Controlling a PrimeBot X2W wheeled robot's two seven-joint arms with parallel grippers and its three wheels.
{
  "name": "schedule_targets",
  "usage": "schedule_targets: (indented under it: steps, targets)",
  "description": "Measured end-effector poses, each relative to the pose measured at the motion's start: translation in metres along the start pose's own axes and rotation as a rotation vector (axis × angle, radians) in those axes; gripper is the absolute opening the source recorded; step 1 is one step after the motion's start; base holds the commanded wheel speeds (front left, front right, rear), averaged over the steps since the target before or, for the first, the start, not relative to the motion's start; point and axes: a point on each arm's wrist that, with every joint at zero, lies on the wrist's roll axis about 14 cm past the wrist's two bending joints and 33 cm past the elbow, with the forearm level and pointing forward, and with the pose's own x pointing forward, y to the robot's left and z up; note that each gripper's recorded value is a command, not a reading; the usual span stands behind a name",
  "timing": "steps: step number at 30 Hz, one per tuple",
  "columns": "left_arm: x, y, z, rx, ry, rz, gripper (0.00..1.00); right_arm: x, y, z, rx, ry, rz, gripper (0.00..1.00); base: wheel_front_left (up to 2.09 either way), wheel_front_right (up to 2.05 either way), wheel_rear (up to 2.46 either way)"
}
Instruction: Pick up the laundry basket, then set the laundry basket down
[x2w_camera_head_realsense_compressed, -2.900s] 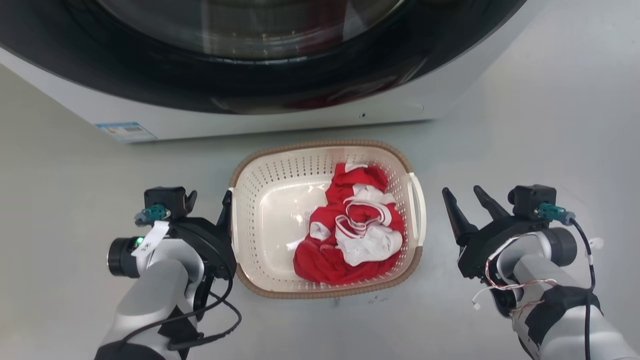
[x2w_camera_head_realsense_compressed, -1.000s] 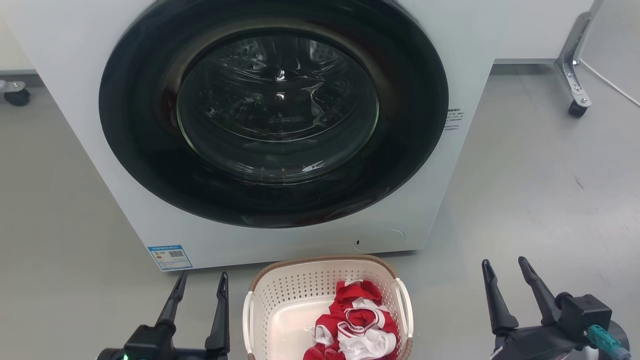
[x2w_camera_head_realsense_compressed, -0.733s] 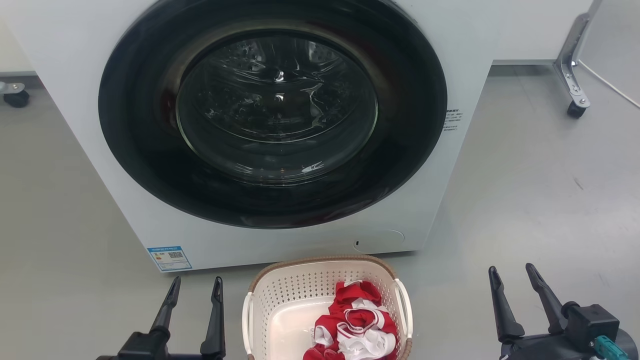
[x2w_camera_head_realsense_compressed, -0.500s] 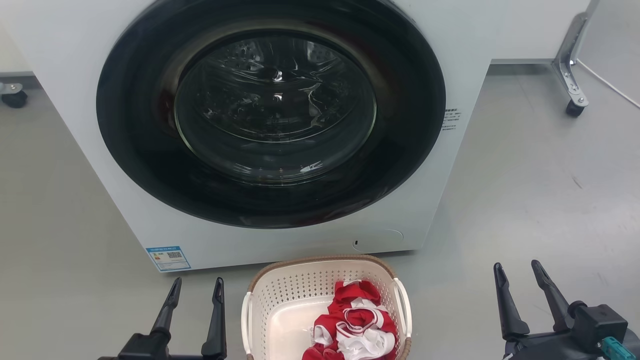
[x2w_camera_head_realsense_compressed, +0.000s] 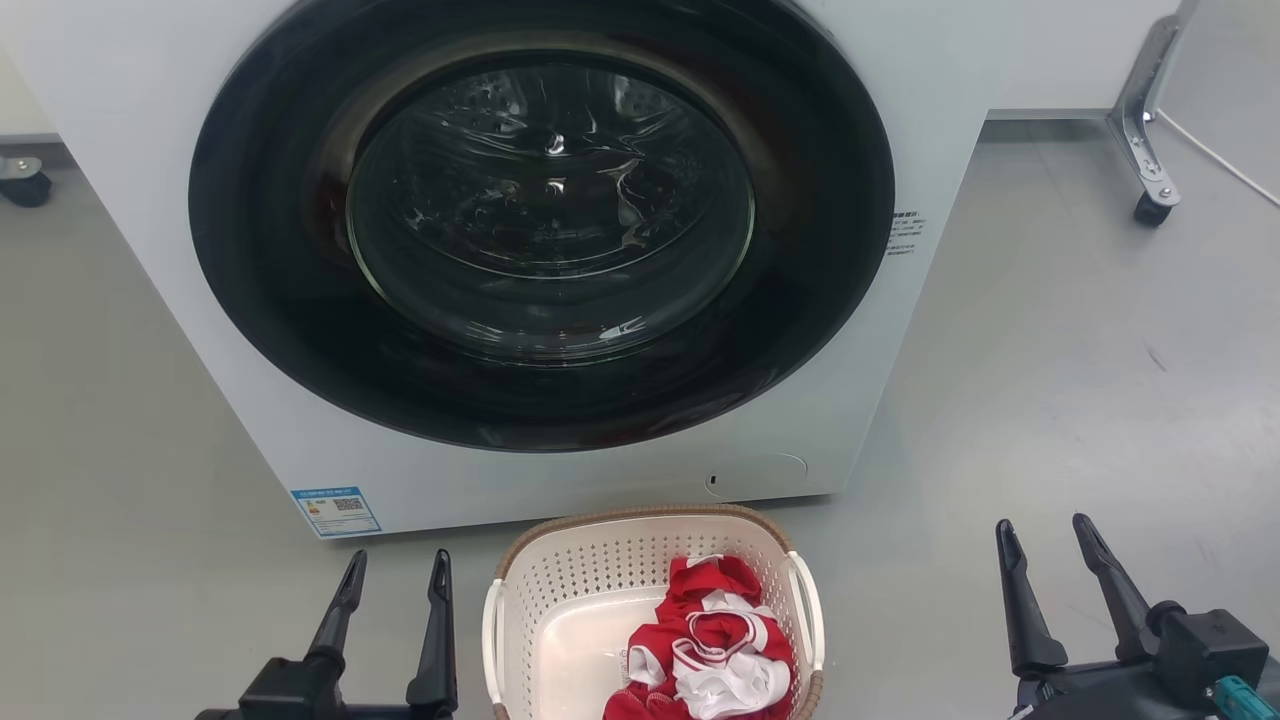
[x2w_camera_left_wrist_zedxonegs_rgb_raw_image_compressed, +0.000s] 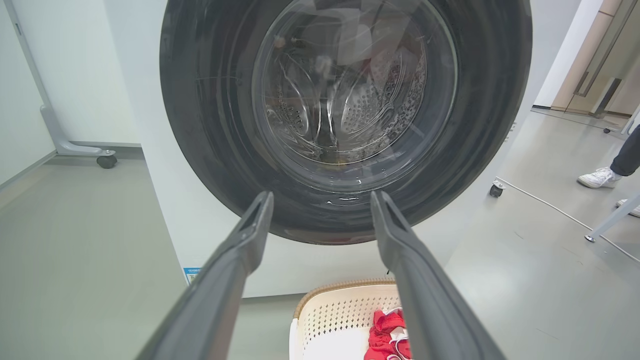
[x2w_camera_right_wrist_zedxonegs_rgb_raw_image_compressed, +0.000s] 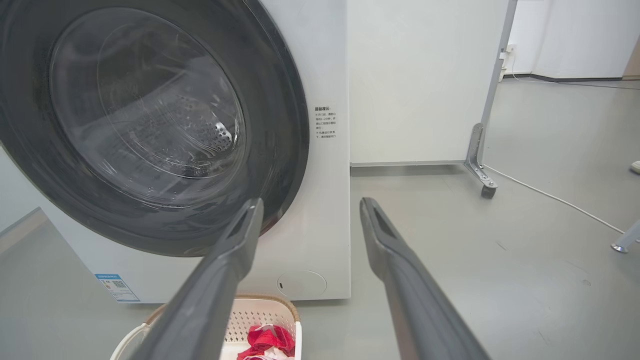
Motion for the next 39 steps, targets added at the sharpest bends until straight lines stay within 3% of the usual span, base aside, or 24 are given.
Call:
schedule_targets:
  steps: [11, 12, 20, 39]
  targets:
    - [-0.001, -0.001, 0.000, 0.016, 0.009, 0.000, 1.00, 0.001, -0.001, 0.004, -0.019, -0.015, -0.001, 1.00, 0.00, 0.00, 0.00]
    - [-0.001, -0.001, -0.001, 0.015, 0.012, 0.001, 0.00, 0.001, 0.000, 0.003, -0.018, -0.012, 0.000, 0.00, 0.00, 0.00, 0.00]
    - [-0.007, 0.005, -0.017, -0.007, 0.070, 0.020, 0.00, -0.005, -0.002, -0.014, 0.033, 0.047, -0.029, 0.00, 0.00, 0.00, 0.00]
    - [-0.007, 0.025, -0.027, -0.295, 0.136, 0.099, 0.00, -0.002, -0.018, -0.025, 0.323, 0.114, -0.115, 0.00, 0.00, 0.00, 0.00]
